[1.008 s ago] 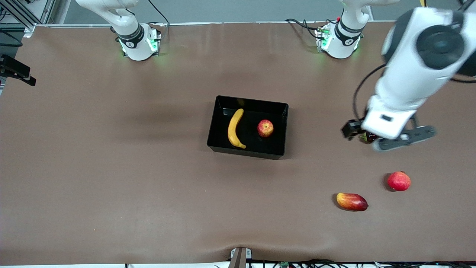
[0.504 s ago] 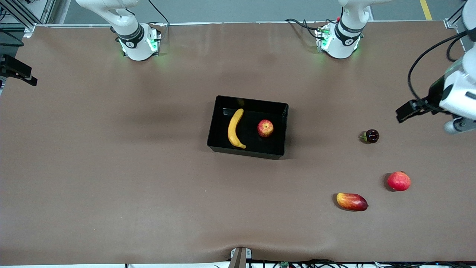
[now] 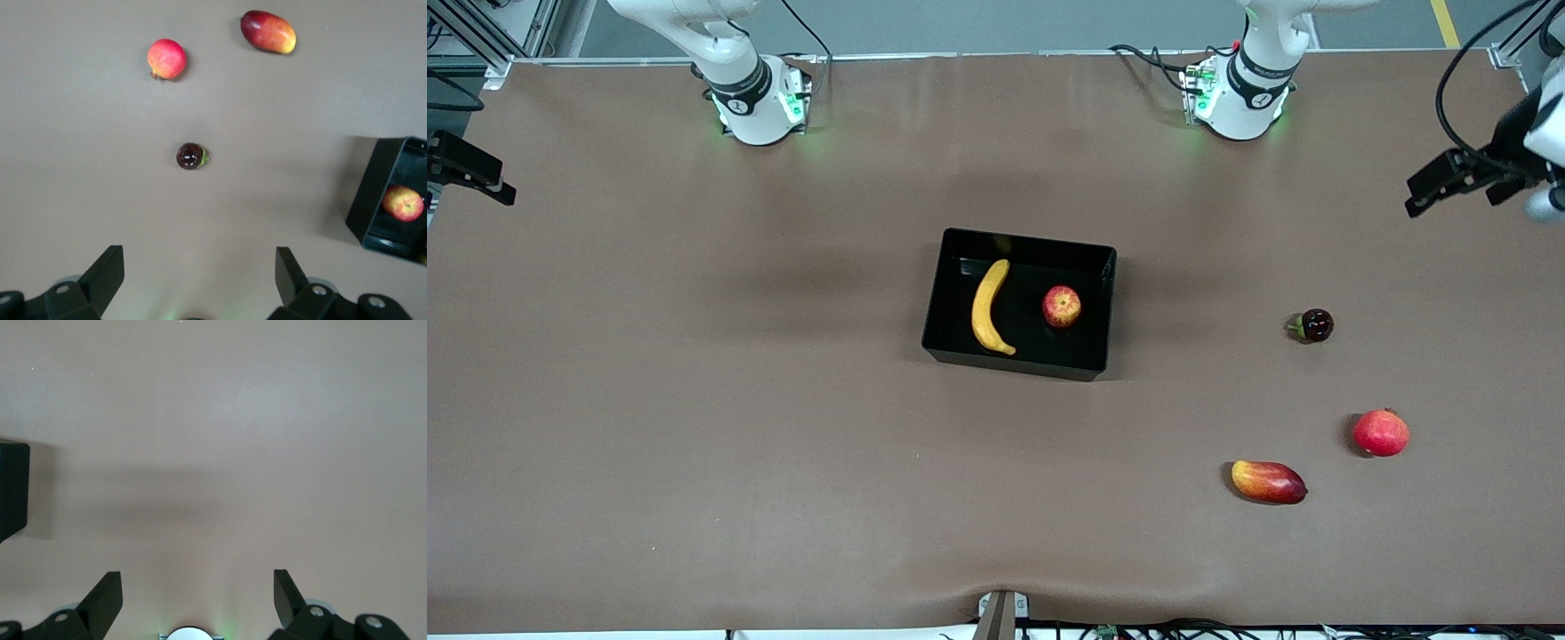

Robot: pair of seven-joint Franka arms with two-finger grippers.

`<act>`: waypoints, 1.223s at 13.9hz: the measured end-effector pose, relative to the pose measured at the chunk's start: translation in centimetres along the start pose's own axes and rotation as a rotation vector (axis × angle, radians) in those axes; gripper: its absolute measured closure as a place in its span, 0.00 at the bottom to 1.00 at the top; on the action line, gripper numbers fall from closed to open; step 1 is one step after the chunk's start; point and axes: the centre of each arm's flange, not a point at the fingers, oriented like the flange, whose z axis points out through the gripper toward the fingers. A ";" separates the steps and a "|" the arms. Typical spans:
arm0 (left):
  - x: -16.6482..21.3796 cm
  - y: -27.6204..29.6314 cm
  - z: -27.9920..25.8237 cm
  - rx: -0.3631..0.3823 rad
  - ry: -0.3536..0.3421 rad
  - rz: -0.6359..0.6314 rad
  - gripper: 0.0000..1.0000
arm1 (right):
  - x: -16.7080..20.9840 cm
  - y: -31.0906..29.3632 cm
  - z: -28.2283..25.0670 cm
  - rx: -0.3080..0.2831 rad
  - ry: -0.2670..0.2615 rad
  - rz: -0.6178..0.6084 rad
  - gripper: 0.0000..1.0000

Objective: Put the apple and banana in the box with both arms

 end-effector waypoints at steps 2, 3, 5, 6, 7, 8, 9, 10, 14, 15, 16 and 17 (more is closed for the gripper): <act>-1.3 0.7 -0.5 -0.001 0.008 0.019 0.00 | 0.0 0.0 0.0 0.000 0.000 0.000 0.00; -1.5 1.1 -0.5 -0.001 0.008 0.026 0.00 | 0.0 0.0 0.0 0.000 0.000 0.000 0.00; -1.7 1.4 -0.4 -0.001 0.005 0.032 0.00 | 0.0 0.0 0.0 0.000 0.000 0.000 0.00; -1.7 1.5 -0.3 0.000 0.004 0.035 0.00 | 0.0 0.0 0.0 0.000 0.000 0.000 0.00; -1.7 1.6 -0.3 0.000 0.004 0.037 0.00 | 0.0 0.0 0.0 0.000 0.000 0.000 0.00; -1.7 1.7 -0.3 0.000 0.005 0.038 0.00 | 0.0 0.0 0.0 0.000 0.000 0.000 0.00; -1.7 1.7 -0.3 0.000 0.005 0.038 0.00 | 0.0 0.0 0.0 0.000 0.000 0.000 0.00; -1.7 1.6 -0.4 -0.001 0.007 0.040 0.00 | 0.0 0.0 0.0 0.000 0.000 0.000 0.00; -1.5 1.5 -1.1 -0.004 0.024 0.057 0.00 | 0.0 0.0 0.0 0.000 0.000 0.000 0.00; -1.4 1.4 -1.2 -0.004 0.025 0.058 0.00 | 0.0 0.0 0.0 0.000 0.000 0.000 0.00; -1.3 1.4 -1.3 -0.005 0.027 0.058 0.00 | 0.0 0.0 0.0 0.000 0.000 0.001 0.00; -1.2 1.4 -1.3 -0.005 0.028 0.058 0.00 | 0.0 0.1 0.0 0.000 0.000 0.001 0.00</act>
